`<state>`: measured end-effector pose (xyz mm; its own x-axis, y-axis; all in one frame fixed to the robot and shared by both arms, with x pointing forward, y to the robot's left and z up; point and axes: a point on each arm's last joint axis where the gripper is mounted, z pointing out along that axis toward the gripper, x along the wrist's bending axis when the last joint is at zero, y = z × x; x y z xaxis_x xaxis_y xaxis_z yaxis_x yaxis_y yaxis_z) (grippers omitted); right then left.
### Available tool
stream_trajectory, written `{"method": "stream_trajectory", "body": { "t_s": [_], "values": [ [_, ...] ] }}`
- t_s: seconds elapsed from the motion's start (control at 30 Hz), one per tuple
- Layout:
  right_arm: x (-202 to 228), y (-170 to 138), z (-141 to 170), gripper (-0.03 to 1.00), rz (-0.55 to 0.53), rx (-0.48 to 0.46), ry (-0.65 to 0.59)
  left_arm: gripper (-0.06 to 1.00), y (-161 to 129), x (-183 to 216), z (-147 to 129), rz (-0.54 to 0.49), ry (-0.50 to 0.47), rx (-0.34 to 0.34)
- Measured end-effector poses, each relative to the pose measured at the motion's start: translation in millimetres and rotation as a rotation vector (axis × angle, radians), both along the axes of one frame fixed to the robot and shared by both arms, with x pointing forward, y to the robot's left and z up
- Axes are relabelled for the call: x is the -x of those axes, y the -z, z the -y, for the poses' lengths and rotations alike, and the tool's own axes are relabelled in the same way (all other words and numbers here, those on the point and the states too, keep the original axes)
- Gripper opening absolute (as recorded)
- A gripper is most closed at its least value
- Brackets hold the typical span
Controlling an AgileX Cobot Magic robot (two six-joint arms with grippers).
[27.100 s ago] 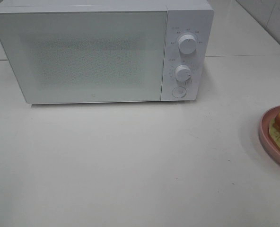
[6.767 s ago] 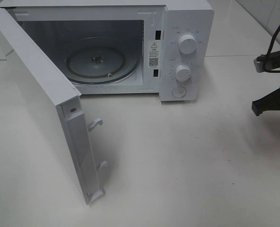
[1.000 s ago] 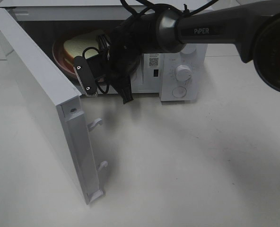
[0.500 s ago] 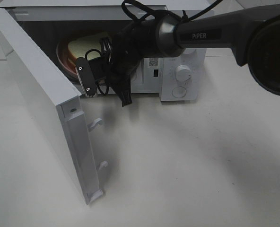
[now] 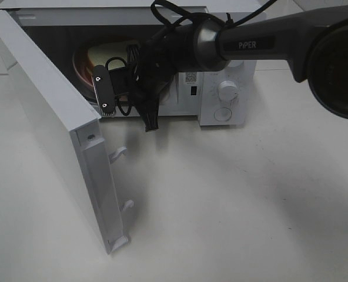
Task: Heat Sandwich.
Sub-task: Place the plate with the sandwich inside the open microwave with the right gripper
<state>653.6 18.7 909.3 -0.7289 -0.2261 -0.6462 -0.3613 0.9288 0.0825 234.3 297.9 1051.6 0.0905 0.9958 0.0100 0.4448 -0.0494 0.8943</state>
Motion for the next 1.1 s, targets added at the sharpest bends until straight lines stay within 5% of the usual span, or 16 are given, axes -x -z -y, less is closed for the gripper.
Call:
{"method": "stream_trajectory", "body": {
  "t_s": [0.1, 0.3, 0.43, 0.63, 1.1],
  "values": [
    [-1, -2, -1, 0.18, 0.008, -0.015, 0.007, 0.79, 0, 0, 0, 0.000, 0.000, 0.000],
    [-1, -14, -1, 0.47, 0.018, -0.054, 0.035, 0.79, 0, 0, 0, 0.000, -0.001, -0.001],
    [-1, -25, 0, 0.56, 0.025, -0.073, 0.048, 0.79, 0, 0, 0, 0.000, -0.001, -0.001],
    [7, -33, 3, 0.57, -0.031, -0.114, 0.142, 0.79, 0, 0, 0, 0.000, -0.001, -0.001],
    [50, -42, 13, 0.57, -0.075, -0.065, 0.111, 0.79, 0, 0, 0, 0.000, -0.001, -0.001]
  ]
}}
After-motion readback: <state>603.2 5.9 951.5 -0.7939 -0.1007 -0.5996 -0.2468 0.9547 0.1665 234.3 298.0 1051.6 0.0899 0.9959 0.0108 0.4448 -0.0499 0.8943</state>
